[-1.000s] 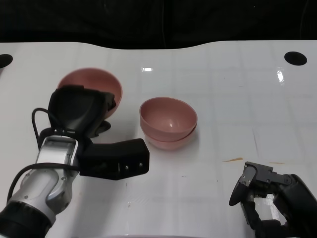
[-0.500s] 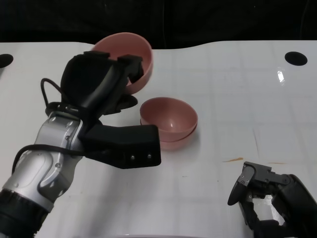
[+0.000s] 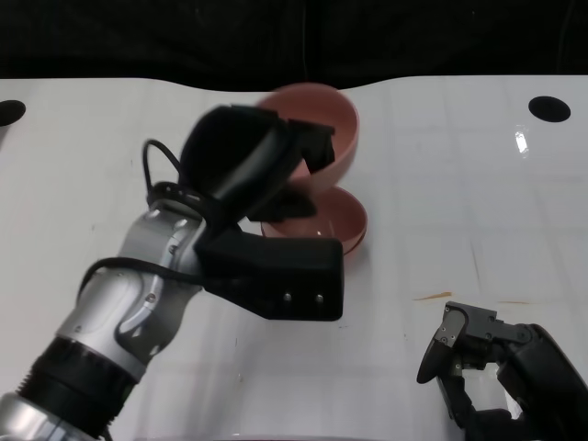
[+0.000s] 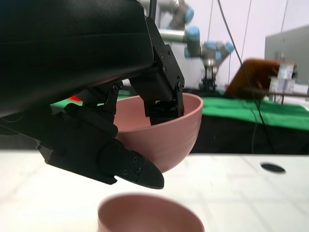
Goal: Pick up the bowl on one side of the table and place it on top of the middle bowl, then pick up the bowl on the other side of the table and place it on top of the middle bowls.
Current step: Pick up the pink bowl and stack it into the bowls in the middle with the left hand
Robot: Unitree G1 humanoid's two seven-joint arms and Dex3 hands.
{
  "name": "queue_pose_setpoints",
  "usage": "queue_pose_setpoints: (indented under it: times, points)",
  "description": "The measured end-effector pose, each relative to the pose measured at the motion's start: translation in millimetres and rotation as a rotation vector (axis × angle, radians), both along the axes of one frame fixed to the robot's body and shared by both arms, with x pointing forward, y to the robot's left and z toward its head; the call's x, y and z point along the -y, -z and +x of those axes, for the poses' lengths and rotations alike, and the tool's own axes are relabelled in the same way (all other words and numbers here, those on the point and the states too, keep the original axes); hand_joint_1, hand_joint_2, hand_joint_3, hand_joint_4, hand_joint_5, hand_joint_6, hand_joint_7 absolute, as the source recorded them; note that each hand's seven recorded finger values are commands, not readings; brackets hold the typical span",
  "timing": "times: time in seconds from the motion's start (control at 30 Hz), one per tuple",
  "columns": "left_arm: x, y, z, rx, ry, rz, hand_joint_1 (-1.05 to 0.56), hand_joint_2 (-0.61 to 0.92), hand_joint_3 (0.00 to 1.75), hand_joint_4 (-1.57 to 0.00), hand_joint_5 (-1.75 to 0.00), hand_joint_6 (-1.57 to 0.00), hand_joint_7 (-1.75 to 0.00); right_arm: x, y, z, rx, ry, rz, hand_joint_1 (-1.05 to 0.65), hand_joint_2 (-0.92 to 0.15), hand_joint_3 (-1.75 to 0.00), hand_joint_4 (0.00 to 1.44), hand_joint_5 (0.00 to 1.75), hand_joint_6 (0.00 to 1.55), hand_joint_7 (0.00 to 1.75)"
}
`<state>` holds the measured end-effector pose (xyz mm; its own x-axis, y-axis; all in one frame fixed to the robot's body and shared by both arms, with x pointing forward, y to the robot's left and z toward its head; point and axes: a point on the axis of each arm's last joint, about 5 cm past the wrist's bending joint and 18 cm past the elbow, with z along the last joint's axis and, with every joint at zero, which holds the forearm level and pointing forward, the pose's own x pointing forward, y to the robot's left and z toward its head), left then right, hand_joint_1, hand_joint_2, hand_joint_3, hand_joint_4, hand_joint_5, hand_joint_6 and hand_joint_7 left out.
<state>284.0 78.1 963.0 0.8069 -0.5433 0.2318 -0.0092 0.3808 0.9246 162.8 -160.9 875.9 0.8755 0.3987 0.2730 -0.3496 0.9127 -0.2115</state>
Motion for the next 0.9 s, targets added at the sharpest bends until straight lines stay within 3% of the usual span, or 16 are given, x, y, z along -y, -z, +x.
queue_pose_setpoints:
  times: [0.03,0.1,0.2,0.33,0.4,0.43,0.57,0.6,0.63,0.67,0.7,0.83,0.9]
  points:
    - [1.5,3.7,0.0,-0.019,0.006,0.01,-0.31,0.83,0.35,-0.89,-1.75,-0.77,-1.44,-0.1,-0.2,0.0,-0.002,-0.001,0.0,-0.22,-0.38,-1.38,0.91,1.75,0.76,1.56]
    - [3.9,9.3,0.1,-0.046,0.012,0.022,-0.32,0.7,0.57,-0.9,-1.75,-0.7,-1.67,-0.2,-0.3,0.1,-0.01,-0.006,-0.002,-0.22,-0.38,-1.38,0.91,1.75,0.76,1.56]
    - [5.0,14.2,0.7,-0.071,0.011,0.038,-0.32,0.64,0.65,-0.89,-1.75,-0.69,-1.71,-0.4,-0.5,0.0,-0.011,-0.009,0.0,-0.22,-0.38,-1.39,0.91,1.75,0.76,1.57]
    - [5.4,19.6,1.9,-0.118,0.014,0.084,-0.38,0.81,0.3,-0.89,-1.75,-0.77,-1.27,-1.0,-0.7,-0.1,-0.009,-0.01,0.002,-0.21,-0.38,-1.39,0.91,1.75,0.76,1.57]
    - [4.9,22.3,2.2,-0.138,0.011,0.101,-0.41,0.89,0.15,-0.86,-1.75,-0.84,-0.85,-1.0,-1.0,-0.2,-0.01,-0.01,0.002,-0.21,-0.38,-1.39,0.91,1.75,0.76,1.57]
    - [4.7,23.3,2.3,-0.145,0.008,0.106,-0.42,0.91,0.13,-0.85,-1.75,-0.86,-0.78,-1.1,-1.3,-0.2,-0.012,-0.01,0.002,-0.2,-0.38,-1.39,0.91,1.75,0.76,1.57]
    - [4.0,29.0,3.5,-0.17,-0.001,0.134,-0.38,0.92,0.21,-0.73,-1.47,-0.9,-0.47,-1.1,-1.3,-0.4,-0.018,-0.01,0.001,-0.2,-0.38,-1.39,0.91,1.75,0.76,1.58]
    - [4.0,30.9,3.7,-0.174,-0.001,0.149,-0.42,0.92,0.23,-0.57,-1.11,-0.76,-0.33,-1.1,-1.3,-0.4,-0.018,-0.01,0.0,-0.2,-0.38,-1.39,0.91,1.75,0.76,1.58]
    - [4.3,32.4,3.7,-0.173,0.002,0.173,-0.45,0.92,0.24,-0.54,-0.77,-0.69,-0.19,-1.2,-1.3,-0.4,-0.018,-0.01,0.0,-0.2,-0.38,-1.39,0.91,1.75,0.76,1.58]
    - [4.4,33.8,3.5,-0.175,0.005,0.186,-0.46,0.92,0.25,-0.53,-0.64,-0.67,-0.14,-1.2,-1.3,-0.4,-0.018,-0.01,-0.001,-0.2,-0.39,-1.39,0.91,1.75,0.76,1.58]
    - [4.8,34.6,3.3,-0.171,0.009,0.203,-0.53,0.92,0.28,-0.41,-0.52,-0.56,-0.08,-1.2,-1.3,-0.4,-0.018,-0.01,-0.001,-0.2,-0.39,-1.39,0.91,1.75,0.76,1.58]
    - [5.8,35.2,3.1,-0.147,0.025,0.263,-0.64,0.92,0.34,-0.18,-0.35,-0.36,0.0,-1.1,-1.3,-0.4,-0.019,-0.013,-0.001,-0.2,-0.39,-1.39,0.91,1.75,0.76,1.58]
    - [5.8,35.7,2.8,-0.138,0.027,0.283,-0.67,0.92,0.37,-0.08,-0.4,-0.32,0.0,-1.1,-1.3,-0.4,-0.019,-0.013,-0.001,-0.2,-0.39,-1.39,0.91,1.75,0.76,1.58]
